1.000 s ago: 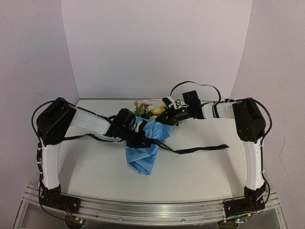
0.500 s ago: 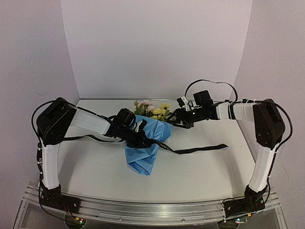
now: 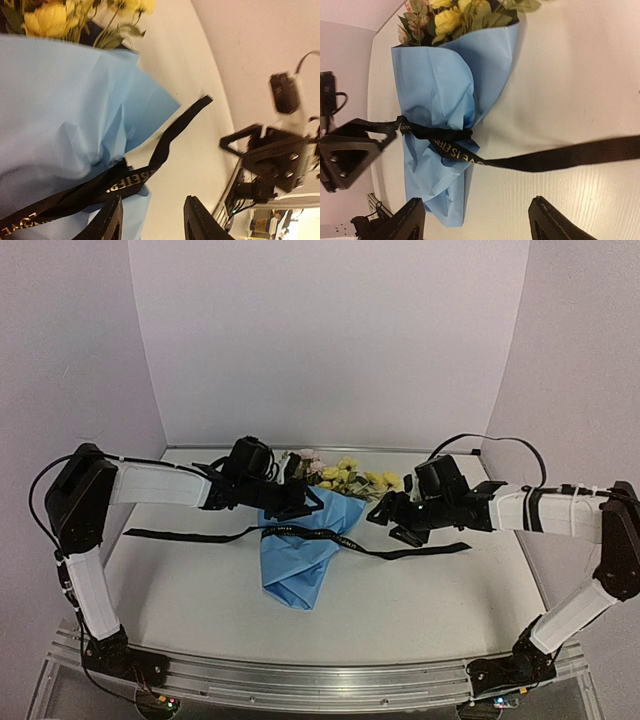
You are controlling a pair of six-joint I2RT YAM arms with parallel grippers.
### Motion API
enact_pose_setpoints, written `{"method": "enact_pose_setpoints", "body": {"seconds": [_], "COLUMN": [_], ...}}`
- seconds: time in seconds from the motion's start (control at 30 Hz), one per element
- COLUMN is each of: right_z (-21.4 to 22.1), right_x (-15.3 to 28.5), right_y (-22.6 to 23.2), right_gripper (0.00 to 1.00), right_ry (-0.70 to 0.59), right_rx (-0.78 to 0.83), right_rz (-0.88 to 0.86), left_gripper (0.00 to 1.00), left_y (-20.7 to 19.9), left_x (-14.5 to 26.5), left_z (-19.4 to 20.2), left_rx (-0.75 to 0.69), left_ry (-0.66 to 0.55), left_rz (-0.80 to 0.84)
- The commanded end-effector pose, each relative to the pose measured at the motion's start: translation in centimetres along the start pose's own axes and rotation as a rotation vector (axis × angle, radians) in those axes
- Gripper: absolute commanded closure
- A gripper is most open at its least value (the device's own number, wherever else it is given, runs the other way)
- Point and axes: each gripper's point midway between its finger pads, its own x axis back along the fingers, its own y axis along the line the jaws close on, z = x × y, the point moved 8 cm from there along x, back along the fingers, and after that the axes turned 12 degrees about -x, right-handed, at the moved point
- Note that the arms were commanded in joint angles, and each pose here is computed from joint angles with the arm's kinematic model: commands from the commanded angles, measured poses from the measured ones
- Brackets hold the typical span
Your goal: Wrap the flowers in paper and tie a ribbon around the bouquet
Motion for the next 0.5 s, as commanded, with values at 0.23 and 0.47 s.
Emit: {"method": "enact_pose_setpoints", "body": {"seconds": [0.23,0.47], "right_z": [2.8,3.0], "right_x": [-2.9,-5.8], "right_y": [-0.1,-1.4], "right_gripper": [0.25,0.24], "right_ry": [-0.160,-0.150], "right_rx": [-0.496,-0.701], "right_rz": [-0.103,-0.127], "left_gripper": [0.55,0.44], "left_y": [4.9,8.3], "left_x": [10.8,14.4], "left_z": [1.3,6.2], "left_rx": [0.424,0.726], "left_ry": [-0.303,-0.430], "left_rz": [-0.215,-0.254]}}
